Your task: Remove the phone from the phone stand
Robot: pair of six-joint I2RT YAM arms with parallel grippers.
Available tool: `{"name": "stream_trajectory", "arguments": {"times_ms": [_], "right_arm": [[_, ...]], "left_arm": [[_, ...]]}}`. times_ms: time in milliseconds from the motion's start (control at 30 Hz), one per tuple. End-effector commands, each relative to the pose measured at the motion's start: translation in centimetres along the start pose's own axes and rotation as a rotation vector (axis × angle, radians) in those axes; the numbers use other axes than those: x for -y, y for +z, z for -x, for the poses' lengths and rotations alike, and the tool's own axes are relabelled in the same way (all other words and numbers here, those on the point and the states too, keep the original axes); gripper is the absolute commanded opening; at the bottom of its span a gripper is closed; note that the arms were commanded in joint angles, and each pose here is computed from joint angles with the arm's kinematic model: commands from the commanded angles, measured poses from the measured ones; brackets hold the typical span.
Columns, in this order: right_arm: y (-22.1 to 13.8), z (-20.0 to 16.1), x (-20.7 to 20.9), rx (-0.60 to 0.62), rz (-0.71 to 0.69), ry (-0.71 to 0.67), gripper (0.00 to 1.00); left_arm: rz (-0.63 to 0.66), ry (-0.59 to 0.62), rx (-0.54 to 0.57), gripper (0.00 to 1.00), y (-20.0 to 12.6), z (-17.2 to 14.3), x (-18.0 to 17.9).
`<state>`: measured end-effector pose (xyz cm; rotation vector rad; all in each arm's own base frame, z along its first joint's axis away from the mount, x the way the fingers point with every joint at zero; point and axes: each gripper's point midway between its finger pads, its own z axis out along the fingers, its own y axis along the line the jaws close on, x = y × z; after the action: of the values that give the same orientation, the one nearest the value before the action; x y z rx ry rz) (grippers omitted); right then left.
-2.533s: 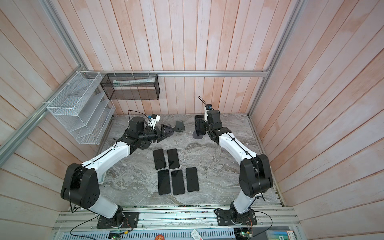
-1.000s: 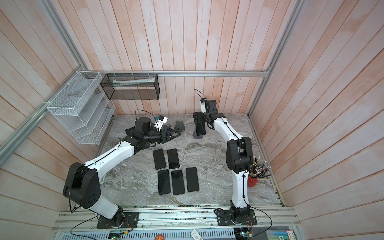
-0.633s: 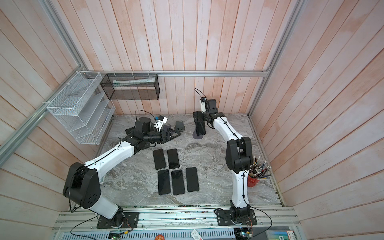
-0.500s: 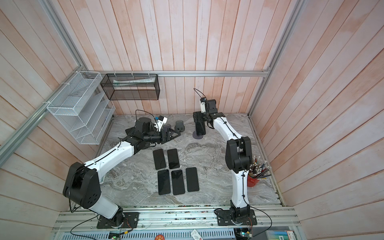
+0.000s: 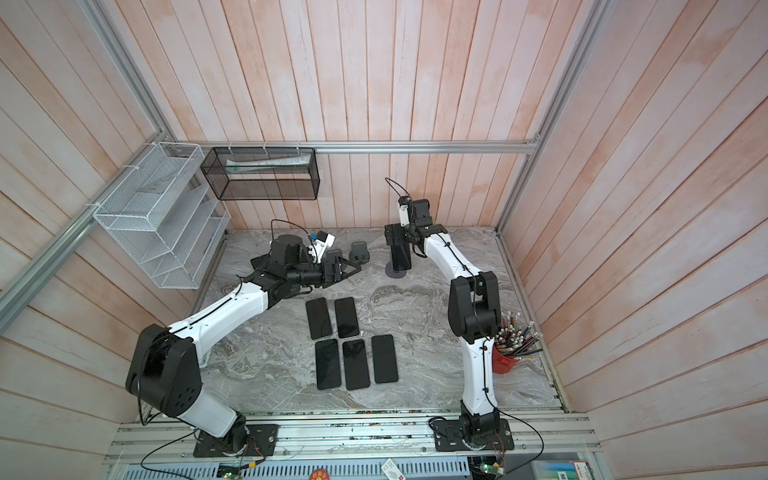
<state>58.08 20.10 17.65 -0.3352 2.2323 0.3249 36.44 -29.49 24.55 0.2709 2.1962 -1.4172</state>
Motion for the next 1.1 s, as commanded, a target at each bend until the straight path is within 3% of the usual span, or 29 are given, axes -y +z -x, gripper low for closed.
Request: {"name": "stream_trajectory", "arguments": {"times_ms": [0, 1067], "right_arm": [[0.7, -0.4, -0.2, -0.018, -0.003, 0.01, 0.97], [0.7, -0.5, -0.1, -0.001, -0.049, -0.012, 0.76]], "left_arm": [[-0.003, 0.035, 0.017, 0.99, 0.0, 0.9, 0.5], [0.003, 0.032, 0.013, 0.99, 0.1, 0.8, 0.2]]}}
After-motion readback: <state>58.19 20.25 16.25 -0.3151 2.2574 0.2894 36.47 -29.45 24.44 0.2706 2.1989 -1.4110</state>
